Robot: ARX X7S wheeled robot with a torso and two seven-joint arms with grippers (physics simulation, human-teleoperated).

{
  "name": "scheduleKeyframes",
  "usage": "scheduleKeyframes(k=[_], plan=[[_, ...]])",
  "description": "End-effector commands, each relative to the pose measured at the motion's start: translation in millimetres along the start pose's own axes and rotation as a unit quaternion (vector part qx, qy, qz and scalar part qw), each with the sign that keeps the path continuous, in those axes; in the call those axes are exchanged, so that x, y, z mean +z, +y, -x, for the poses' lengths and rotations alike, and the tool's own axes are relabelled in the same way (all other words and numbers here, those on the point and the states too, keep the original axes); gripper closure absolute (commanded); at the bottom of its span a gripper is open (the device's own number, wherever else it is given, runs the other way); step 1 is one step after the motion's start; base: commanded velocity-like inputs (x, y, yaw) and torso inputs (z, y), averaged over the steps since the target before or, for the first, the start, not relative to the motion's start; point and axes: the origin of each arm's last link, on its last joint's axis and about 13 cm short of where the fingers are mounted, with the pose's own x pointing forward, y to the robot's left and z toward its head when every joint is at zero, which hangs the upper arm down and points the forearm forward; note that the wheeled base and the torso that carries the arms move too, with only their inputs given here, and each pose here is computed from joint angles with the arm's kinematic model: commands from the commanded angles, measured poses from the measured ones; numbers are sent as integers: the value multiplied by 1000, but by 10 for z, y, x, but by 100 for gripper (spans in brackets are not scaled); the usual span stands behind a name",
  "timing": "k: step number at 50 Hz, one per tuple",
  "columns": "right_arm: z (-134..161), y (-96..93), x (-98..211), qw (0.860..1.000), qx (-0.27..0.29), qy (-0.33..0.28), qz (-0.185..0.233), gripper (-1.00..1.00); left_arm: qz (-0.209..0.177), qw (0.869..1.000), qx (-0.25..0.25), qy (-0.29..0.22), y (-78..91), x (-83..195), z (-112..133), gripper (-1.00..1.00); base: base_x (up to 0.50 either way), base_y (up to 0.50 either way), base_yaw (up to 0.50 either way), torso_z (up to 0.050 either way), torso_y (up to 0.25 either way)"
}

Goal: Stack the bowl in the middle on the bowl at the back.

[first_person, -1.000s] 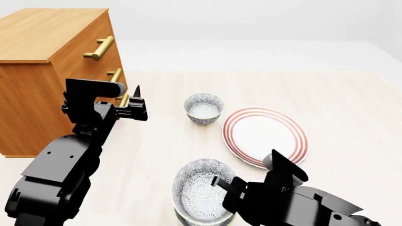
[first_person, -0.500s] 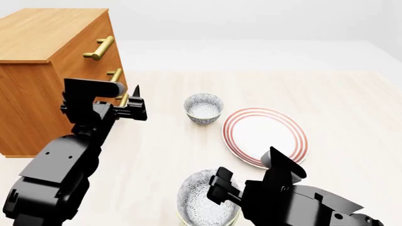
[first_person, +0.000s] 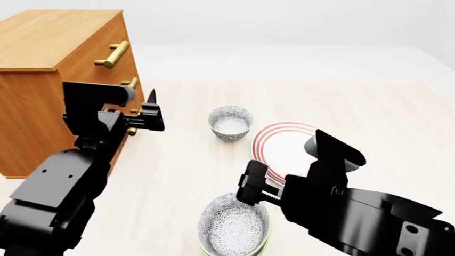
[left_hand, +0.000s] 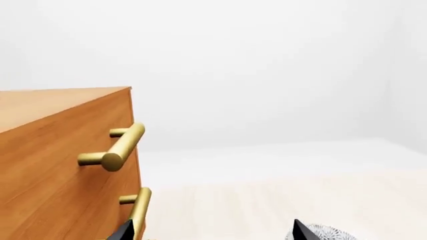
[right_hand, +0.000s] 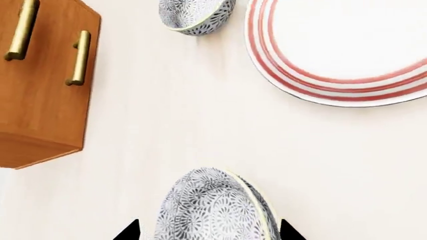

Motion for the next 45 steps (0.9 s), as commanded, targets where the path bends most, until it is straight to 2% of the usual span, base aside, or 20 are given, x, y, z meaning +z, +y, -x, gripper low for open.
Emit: scheduleKeyframes(k=[1,8,12,18,23,28,45], plan=[[275,103,154,997,-4,-71,30,-100,2,1000,-4,-12,1,126,56,-100,0,0,0,0,0],[477,85,196,992,-13,-123,36,-100,4,1000,-7,-20,12,245,149,-100,0,0,0,0,0],[613,27,198,985,-26,-162,48,-100,8,1000,-13,-25,13,357,292,-100,0,0,0,0,0],[779,-170,122,961,-72,-252,93,-100,4,998,-25,-52,15,555,696,-100,0,0,0,0,0],[873,-348,33,936,-92,-313,128,-100,-5,998,-23,-53,46,582,949,-100,0,0,0,0,0],[1010,-461,-73,925,-107,-320,173,-100,-10,999,-7,-36,110,614,1125,-100,0,0,0,0,0],[1409,-466,-122,898,-126,-351,232,-100,-23,1000,7,-7,280,773,1277,-100,0,0,0,0,0]])
